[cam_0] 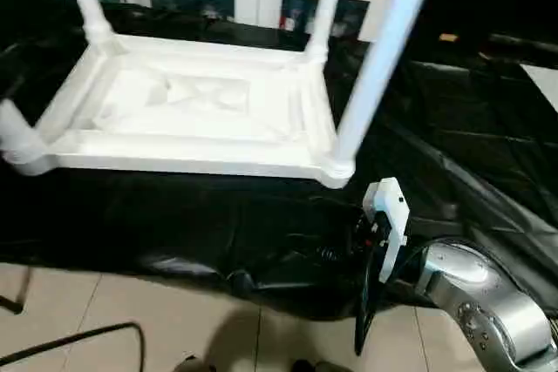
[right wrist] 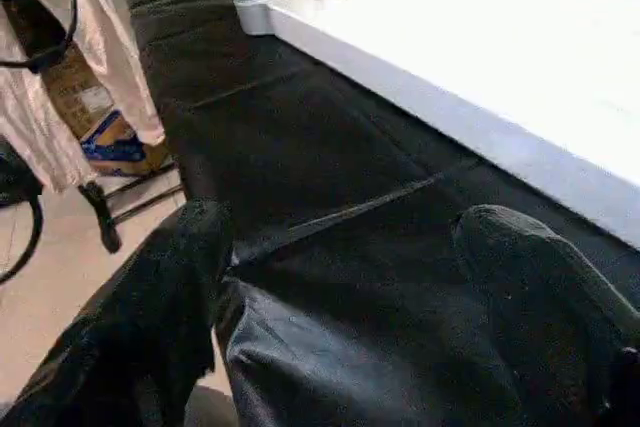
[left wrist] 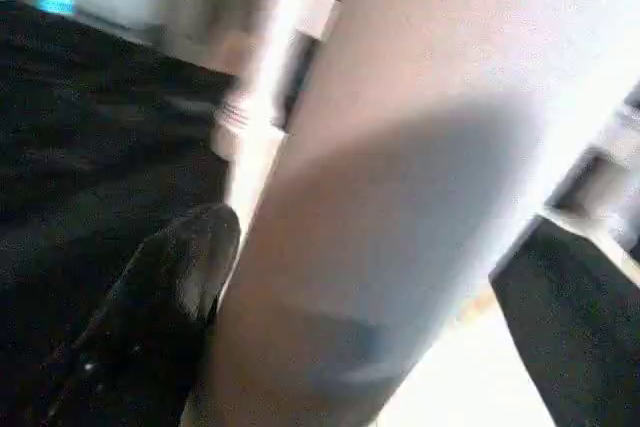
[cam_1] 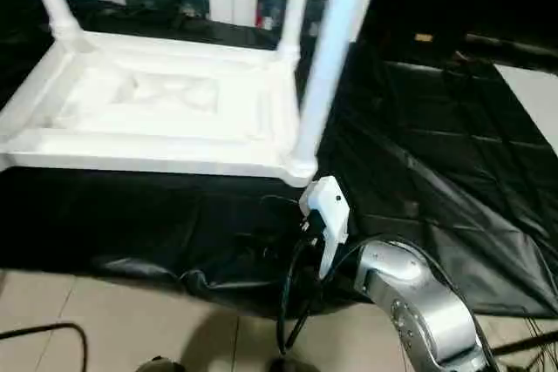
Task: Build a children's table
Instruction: Rotate table base
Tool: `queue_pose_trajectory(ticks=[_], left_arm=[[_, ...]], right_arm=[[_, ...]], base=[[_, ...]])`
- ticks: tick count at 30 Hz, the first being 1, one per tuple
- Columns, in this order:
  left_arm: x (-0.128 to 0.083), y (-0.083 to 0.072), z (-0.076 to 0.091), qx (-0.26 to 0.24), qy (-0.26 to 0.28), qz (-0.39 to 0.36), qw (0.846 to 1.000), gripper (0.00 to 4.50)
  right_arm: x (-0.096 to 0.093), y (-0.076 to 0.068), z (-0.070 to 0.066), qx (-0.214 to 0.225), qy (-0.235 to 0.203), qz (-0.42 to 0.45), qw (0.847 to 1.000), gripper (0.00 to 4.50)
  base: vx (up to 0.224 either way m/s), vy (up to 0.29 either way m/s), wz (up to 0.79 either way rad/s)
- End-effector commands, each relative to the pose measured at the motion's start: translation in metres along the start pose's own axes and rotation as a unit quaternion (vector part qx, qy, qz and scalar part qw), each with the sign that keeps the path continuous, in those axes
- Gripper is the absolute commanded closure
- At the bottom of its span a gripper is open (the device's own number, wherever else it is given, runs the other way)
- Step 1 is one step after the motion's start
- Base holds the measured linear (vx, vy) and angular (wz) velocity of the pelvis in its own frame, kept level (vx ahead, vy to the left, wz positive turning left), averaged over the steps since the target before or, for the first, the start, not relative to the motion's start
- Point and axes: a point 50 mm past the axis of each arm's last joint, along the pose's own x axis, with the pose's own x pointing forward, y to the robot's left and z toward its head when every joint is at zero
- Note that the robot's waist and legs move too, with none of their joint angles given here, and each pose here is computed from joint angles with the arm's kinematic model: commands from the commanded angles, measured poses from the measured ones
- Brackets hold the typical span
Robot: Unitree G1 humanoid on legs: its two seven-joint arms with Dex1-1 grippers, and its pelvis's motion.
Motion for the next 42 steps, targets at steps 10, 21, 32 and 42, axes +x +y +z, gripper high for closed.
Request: queue_pose_trajectory(ticks=[10,21,32,42], left_arm=[[0.011,-0.081,-0.056,0.066,0.149,-0.296,0.941,0.13],[0.031,-0.208,-0.084,0.034,0.096,-0.441,0.892,0.13],[0.046,-0.291,-0.111,0.031,0.097,-0.506,0.856,0.13],[0.089,-0.338,-0.126,0.073,0.070,-0.436,0.894,0.13]], right_arm=[[-0.004,-0.016,0.001,-0.034,-0.002,-0.100,0.994,0.61],[-0.010,-0.025,0.002,-0.026,-0.030,-0.174,0.984,0.61],[-0.017,-0.026,0.001,-0.022,-0.031,-0.184,0.982,0.61],[-0.023,-0.028,-0.002,-0.025,-0.023,-0.187,0.982,0.61]], base=[[0.000,0.000,0.00],[0.000,0.000,0.00],[0.000,0.000,0.00],[0.000,0.000,0.00]])
